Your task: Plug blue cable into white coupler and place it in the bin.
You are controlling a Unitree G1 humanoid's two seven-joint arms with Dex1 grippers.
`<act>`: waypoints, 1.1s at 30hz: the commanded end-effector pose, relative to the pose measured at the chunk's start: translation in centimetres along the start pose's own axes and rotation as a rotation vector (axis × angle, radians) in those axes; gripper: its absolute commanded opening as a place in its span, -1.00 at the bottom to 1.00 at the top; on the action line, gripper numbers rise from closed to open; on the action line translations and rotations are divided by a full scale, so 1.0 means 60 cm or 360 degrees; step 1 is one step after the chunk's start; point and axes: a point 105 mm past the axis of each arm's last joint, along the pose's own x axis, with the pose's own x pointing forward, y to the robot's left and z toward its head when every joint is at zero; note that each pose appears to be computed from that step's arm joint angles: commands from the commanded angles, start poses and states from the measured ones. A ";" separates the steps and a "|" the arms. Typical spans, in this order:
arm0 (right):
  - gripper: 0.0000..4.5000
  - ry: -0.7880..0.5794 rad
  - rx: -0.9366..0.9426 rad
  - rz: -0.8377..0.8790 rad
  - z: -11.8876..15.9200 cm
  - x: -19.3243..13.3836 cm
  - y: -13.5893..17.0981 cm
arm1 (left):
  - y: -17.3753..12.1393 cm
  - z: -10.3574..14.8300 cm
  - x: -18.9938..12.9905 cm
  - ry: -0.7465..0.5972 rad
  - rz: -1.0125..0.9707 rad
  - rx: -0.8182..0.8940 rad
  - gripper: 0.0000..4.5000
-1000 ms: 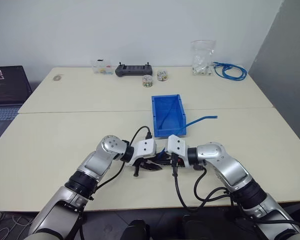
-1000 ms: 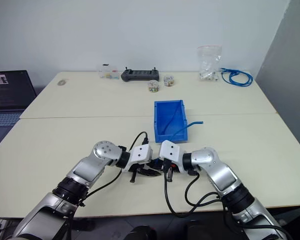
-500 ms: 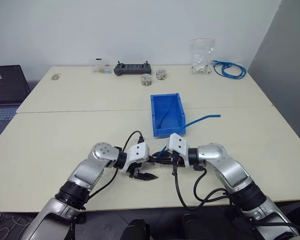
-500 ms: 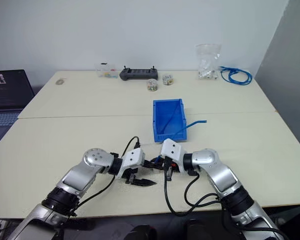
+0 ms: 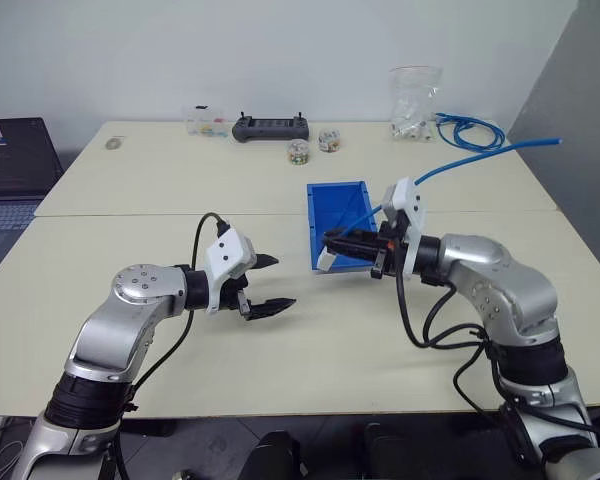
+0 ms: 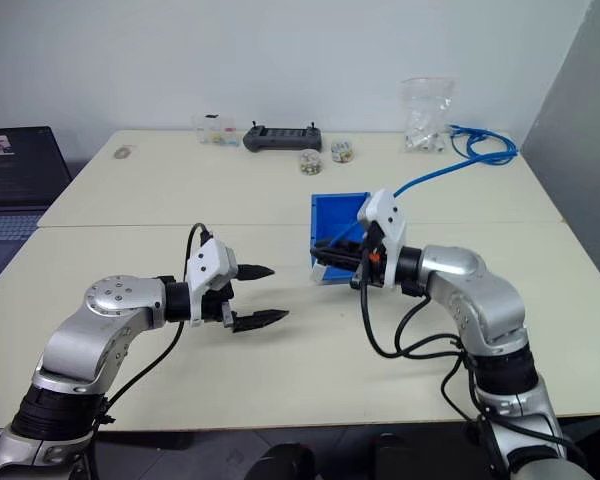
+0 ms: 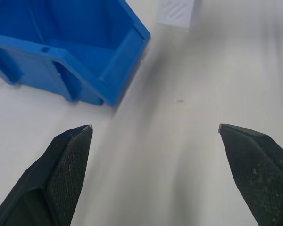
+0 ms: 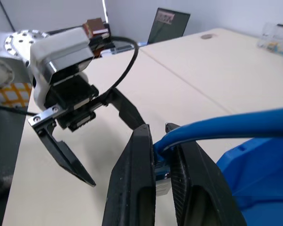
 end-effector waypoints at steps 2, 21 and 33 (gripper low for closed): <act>-0.94 0.0043 0.0080 -0.0138 0.027 0.018 -0.059 | 0.029 0.039 -0.008 -0.0047 0.0212 0.0096 1.00; 0.74 0.0458 0.0019 -0.0326 0.053 0.045 -0.189 | 0.039 0.061 0.021 -0.0112 0.0238 0.0140 1.00; 1.00 0.0622 -0.0489 -0.0574 0.059 -0.122 -0.258 | 0.063 0.044 0.016 -0.0122 0.0376 0.0055 1.00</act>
